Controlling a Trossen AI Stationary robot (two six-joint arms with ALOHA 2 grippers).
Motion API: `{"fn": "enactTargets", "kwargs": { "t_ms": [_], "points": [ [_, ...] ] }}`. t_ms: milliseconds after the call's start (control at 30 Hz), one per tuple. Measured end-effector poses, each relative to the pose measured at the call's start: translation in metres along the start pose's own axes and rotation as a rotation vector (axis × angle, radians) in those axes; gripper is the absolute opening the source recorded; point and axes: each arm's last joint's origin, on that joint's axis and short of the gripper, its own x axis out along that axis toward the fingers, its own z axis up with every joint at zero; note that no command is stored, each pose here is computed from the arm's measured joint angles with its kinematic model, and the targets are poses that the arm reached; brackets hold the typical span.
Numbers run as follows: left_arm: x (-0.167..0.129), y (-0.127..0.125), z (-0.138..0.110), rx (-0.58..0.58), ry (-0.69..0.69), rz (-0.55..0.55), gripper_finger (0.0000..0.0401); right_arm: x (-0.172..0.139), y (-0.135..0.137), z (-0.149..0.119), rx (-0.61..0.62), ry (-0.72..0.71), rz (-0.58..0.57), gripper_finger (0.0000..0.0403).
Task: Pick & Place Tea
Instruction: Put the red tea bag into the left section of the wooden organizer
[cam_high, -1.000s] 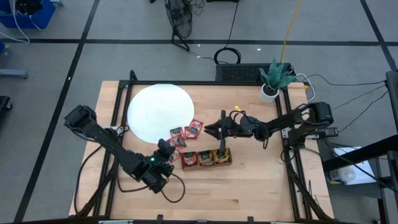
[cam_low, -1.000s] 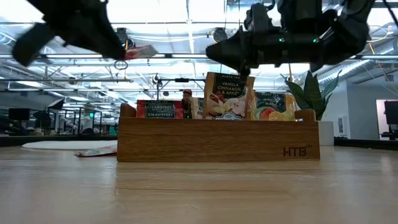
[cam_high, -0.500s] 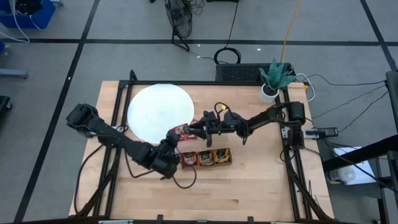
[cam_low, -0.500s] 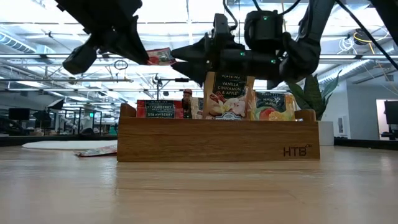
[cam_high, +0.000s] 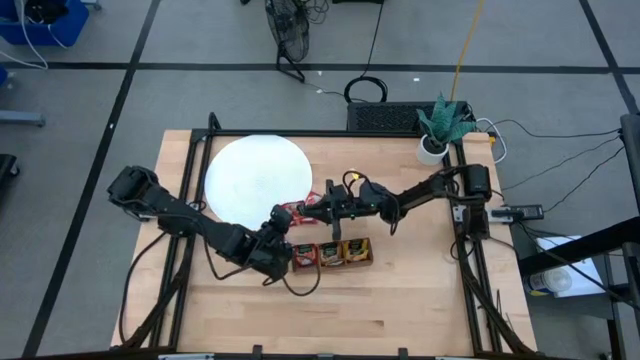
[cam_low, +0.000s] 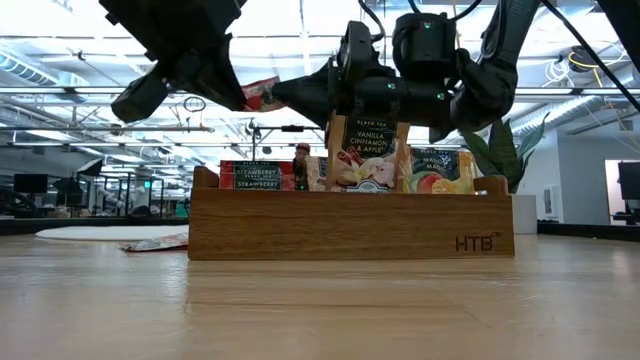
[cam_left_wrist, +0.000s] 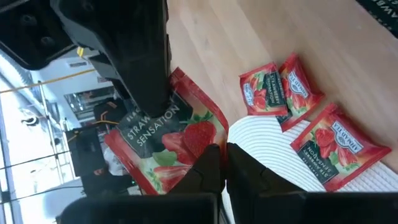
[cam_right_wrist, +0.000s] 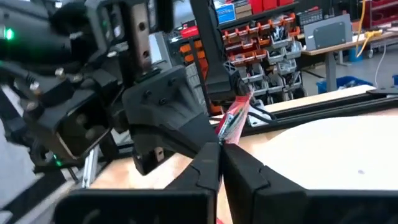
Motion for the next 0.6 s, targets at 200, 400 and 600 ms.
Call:
{"fn": "enactTargets", "kwargs": {
  "t_ms": [200, 400, 600],
  "points": [
    [0.002, 0.001, 0.0, -0.073, 0.001, -0.002, 0.0044, 0.0, 0.003, 0.003, -0.06, 0.032, -0.009, 0.0001],
    [0.0, 0.002, -0.001, -0.262, -0.036, -0.073, 0.0037, -0.013, 0.016, 0.035, -0.262, 0.193, -0.194, 0.0],
    [-0.005, 0.02, -0.011, -0.412, -0.14, -0.21, 0.0011, -0.023, 0.046, 0.08, -0.438, 0.439, -0.291, 0.0]
  ]
}}
